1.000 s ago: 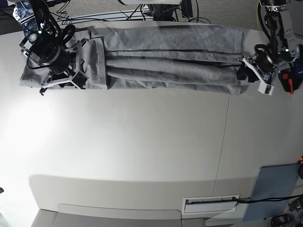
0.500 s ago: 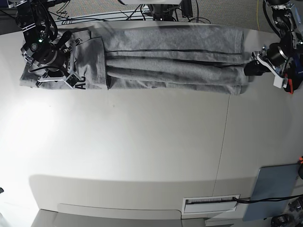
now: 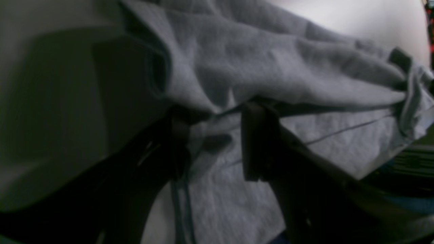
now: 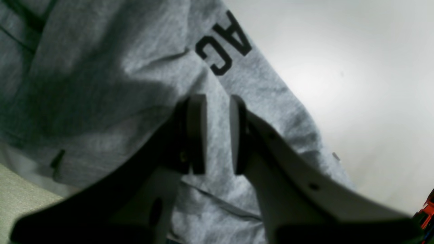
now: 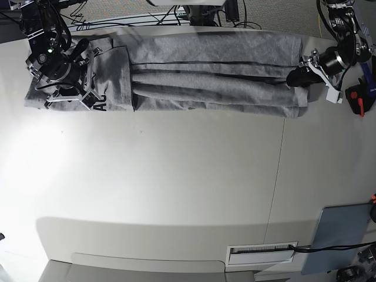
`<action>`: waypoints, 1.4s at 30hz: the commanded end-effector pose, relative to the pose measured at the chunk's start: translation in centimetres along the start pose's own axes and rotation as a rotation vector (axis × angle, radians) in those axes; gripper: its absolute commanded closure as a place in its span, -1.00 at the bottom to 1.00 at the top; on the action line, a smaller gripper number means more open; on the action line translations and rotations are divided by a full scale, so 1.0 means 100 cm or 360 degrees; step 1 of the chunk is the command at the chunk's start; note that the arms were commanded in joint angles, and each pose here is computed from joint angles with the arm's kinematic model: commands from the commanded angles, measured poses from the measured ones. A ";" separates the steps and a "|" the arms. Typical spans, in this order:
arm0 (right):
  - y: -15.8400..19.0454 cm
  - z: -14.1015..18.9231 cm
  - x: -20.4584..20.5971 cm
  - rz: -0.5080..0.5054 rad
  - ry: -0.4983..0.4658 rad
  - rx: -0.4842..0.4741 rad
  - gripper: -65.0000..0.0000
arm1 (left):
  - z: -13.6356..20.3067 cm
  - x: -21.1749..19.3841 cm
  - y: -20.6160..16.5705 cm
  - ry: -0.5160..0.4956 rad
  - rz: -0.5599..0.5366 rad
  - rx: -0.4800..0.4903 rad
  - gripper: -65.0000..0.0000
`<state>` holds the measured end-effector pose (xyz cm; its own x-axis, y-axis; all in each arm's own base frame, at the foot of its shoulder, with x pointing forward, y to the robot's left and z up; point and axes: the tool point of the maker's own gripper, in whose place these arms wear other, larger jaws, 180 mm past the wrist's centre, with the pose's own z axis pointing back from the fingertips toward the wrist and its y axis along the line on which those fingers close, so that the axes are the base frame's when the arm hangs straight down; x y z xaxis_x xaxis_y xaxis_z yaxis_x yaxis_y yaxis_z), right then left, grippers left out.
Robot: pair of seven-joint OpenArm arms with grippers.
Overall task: Fold the T-shirt properly
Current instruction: 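Grasp the strip end with the right gripper and lift it slightly, then carry the left gripper's strip end toward the right gripper, folding it over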
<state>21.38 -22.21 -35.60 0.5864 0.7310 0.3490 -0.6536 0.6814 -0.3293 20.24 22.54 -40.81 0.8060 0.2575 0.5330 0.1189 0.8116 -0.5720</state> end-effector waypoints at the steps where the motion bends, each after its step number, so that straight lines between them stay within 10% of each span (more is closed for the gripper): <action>1: -0.009 0.004 0.004 0.0021 -0.0023 -0.0043 0.61 | 0.006 0.010 -0.001 -0.0055 -0.0025 -0.0011 0.19; 29: -0.009 0.004 0.001 0.0021 0.0003 -0.0042 0.61 | -0.025 0.007 -0.010 -0.0443 0.0234 0.0082 0.20; 42: -0.009 0.004 0.000 0.0021 0.0015 -0.0043 0.61 | -0.031 0.008 -0.016 -0.0528 0.0271 0.0081 1.00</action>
<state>21.15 -22.51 -35.74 0.5970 0.7316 0.3290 -0.6535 0.6814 -0.3295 22.03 19.36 -42.15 0.6034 0.5375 0.5890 -0.0483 0.7619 -0.6459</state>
